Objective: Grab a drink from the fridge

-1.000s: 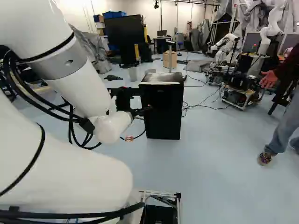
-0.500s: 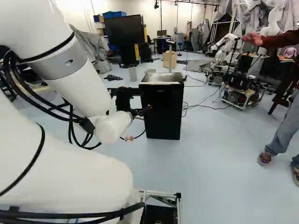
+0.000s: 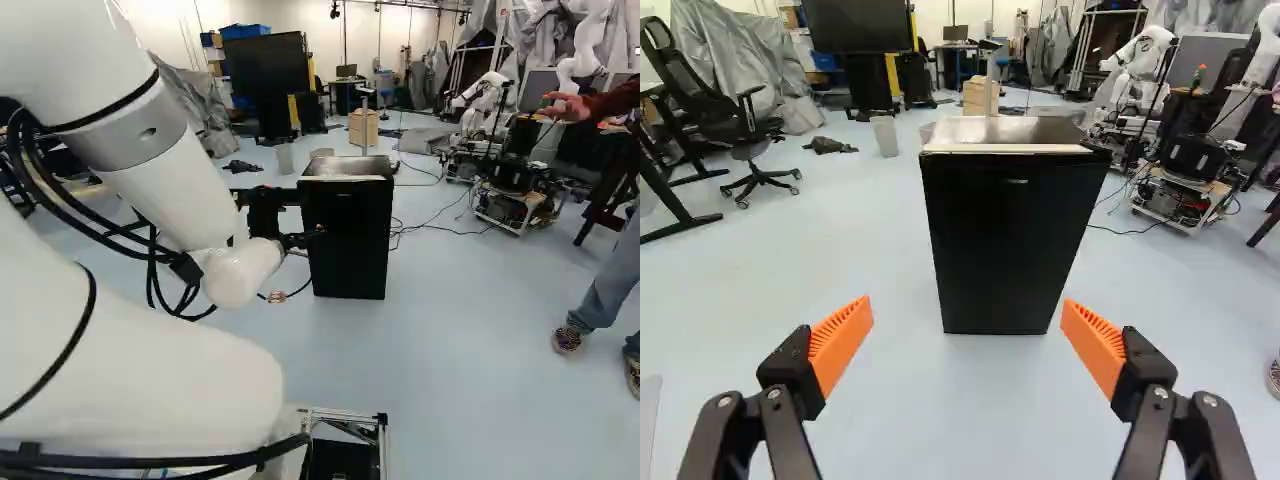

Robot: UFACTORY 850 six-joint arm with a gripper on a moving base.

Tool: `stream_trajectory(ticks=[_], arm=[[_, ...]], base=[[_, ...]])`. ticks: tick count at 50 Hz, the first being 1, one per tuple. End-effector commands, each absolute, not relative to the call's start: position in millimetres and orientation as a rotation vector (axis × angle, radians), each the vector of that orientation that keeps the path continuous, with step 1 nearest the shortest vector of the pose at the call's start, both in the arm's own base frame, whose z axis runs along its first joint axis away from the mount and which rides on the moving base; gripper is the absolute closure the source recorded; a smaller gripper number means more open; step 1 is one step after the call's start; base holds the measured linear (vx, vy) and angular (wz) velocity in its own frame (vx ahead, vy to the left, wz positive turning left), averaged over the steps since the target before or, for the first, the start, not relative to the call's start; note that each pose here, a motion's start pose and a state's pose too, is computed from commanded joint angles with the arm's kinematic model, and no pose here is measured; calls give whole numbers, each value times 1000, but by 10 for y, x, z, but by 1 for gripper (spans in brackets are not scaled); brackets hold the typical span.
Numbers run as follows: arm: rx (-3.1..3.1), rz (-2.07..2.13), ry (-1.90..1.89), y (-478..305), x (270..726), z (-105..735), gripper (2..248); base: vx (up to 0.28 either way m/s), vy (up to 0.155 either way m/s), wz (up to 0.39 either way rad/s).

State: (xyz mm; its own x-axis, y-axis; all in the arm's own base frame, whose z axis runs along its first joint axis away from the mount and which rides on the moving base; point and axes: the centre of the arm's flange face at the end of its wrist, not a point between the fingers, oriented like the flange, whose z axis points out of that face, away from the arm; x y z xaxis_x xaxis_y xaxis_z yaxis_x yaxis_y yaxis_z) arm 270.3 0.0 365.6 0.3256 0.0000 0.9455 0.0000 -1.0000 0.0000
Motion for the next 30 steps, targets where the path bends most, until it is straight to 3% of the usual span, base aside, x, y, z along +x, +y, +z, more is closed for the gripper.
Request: stream_trajectory(ticks=[30], arm=[[2558, 1824, 0, 0, 2703, 3656, 3]], base=[[18, 3, -3]])
